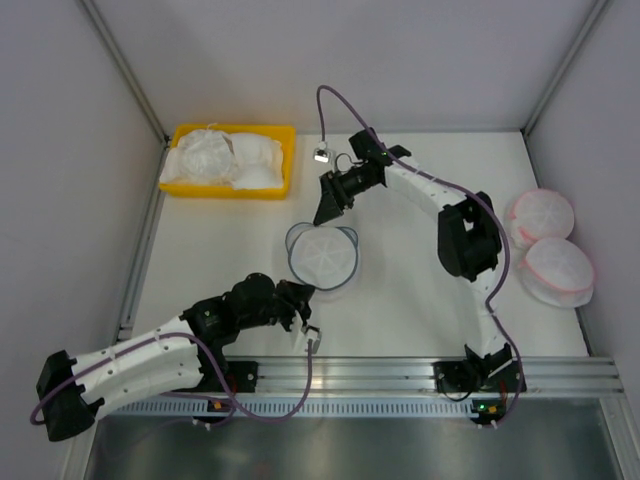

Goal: Place the bra in the laundry bag and zip it closed

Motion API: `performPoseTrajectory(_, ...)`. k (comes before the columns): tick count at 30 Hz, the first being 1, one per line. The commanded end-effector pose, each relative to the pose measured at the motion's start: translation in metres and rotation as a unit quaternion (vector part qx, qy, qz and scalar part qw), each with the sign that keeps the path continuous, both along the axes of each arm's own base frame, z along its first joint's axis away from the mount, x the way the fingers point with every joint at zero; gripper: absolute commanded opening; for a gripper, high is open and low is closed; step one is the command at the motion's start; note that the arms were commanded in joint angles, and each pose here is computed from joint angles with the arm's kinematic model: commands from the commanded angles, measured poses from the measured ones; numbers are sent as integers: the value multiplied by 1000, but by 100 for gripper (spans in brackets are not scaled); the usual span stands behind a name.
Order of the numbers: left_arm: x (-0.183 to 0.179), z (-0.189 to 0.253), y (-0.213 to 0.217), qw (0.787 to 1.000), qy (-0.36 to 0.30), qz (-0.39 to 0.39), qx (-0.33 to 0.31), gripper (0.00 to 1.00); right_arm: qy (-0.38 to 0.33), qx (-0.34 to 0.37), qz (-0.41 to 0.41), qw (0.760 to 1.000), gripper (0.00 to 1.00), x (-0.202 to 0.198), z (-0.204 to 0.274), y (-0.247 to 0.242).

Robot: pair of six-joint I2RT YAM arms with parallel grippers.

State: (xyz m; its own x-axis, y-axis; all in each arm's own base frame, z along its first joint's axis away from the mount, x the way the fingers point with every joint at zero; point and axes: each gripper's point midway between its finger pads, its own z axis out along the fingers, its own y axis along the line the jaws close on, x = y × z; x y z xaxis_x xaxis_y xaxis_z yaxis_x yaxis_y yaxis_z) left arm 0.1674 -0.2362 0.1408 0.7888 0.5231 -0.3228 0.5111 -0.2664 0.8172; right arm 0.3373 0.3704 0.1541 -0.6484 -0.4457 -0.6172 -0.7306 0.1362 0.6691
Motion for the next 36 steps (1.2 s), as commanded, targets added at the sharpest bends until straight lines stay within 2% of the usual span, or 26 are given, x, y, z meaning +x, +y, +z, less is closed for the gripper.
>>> performPoseTrajectory(1, 4, 21, -4, 1000, -13, 2, -24, 8, -31, 0, 13, 999, 54, 0, 4, 5)
performPoseTrajectory(2, 4, 22, -4, 1000, -13, 3, -25, 8, -38, 2, 10, 999, 47, 3, 5, 5)
performPoseTrajectory(3, 5, 23, -4, 1000, -15, 4, -25, 9, -25, -1, -1, 1000, 29, 4, 3, 1)
performPoseTrajectory(6, 9, 28, -1, 999, -15, 21, -30, 15, -25, 23, -42, 999, 0, 21, 22, -8)
performPoseTrajectory(7, 11, 29, 0, 999, -12, 32, -32, 25, -24, 25, -60, 998, 0, 25, 25, -21)
performPoseTrajectory(10, 15, 41, 5, 997, 1, 63, -54, 43, -5, 37, -106, 994, 0, 31, 40, -44)
performPoseTrajectory(11, 18, 49, 7, 995, 0, 80, -66, 53, -2, 39, -118, 992, 0, 31, 42, -50)
performPoseTrajectory(13, 21, 55, 11, 989, 24, 112, -88, 59, 9, 44, -151, 987, 0, 28, 49, -65)
performPoseTrajectory(15, 30, 70, 19, 979, 35, 164, -118, 65, 61, 32, -187, 980, 0, 15, 35, -78)
performPoseTrajectory(16, 30, 71, 23, 968, 73, 196, -139, 67, 44, 47, -201, 978, 0, 15, 48, -83)
performPoseTrajectory(18, 34, 85, 28, 950, 105, 242, -169, 71, 88, 30, -232, 968, 0, -3, 29, -92)
performPoseTrajectory(19, 30, 79, 31, 930, 157, 274, -185, 72, 76, 42, -242, 966, 0, -7, 39, -95)
performPoseTrajectory(20, 30, 87, 30, 920, 179, 286, -201, 73, 98, 43, -257, 960, 0, -11, 38, -96)
performPoseTrajectory(21, 25, 85, 27, 898, 227, 305, -219, 73, 121, 33, -267, 955, 0, -23, 22, -100)
performPoseTrajectory(23, 19, 85, 23, 876, 276, 321, -229, 74, 130, 42, -283, 949, 0, -31, 27, -103)
performPoseTrajectory(24, 11, 86, 15, 858, 325, 314, -245, 74, 145, 35, -289, 946, 0, -40, 16, -106)
performPoseTrajectory(26, 21, 90, 18, 824, 360, 344, -269, 75, 139, 49, -302, 942, 0, -43, 24, -109)
performPoseTrajectory(27, 24, 89, 18, 799, 387, 363, -281, 75, 145, 44, -309, 939, 0, -48, 16, -112)
performPoseTrajectory(29, 30, 82, 16, 766, 445, 378, -268, 73, 140, 46, -316, 937, 0, -52, 18, -114)
performPoseTrajectory(31, 37, 79, 17, 721, 501, 393, -273, 70, 136, 45, -321, 936, 0, -54, 17, -116)
performPoseTrajectory(35, 67, 66, 17, 649, 557, 436, -280, 65, 119, 46, -318, 940, 0, -55, 20, -120)
performPoseTrajectory(36, 73, 67, 16, 623, 575, 441, -293, 65, 117, 40, -318, 940, 0, -56, 18, -122)
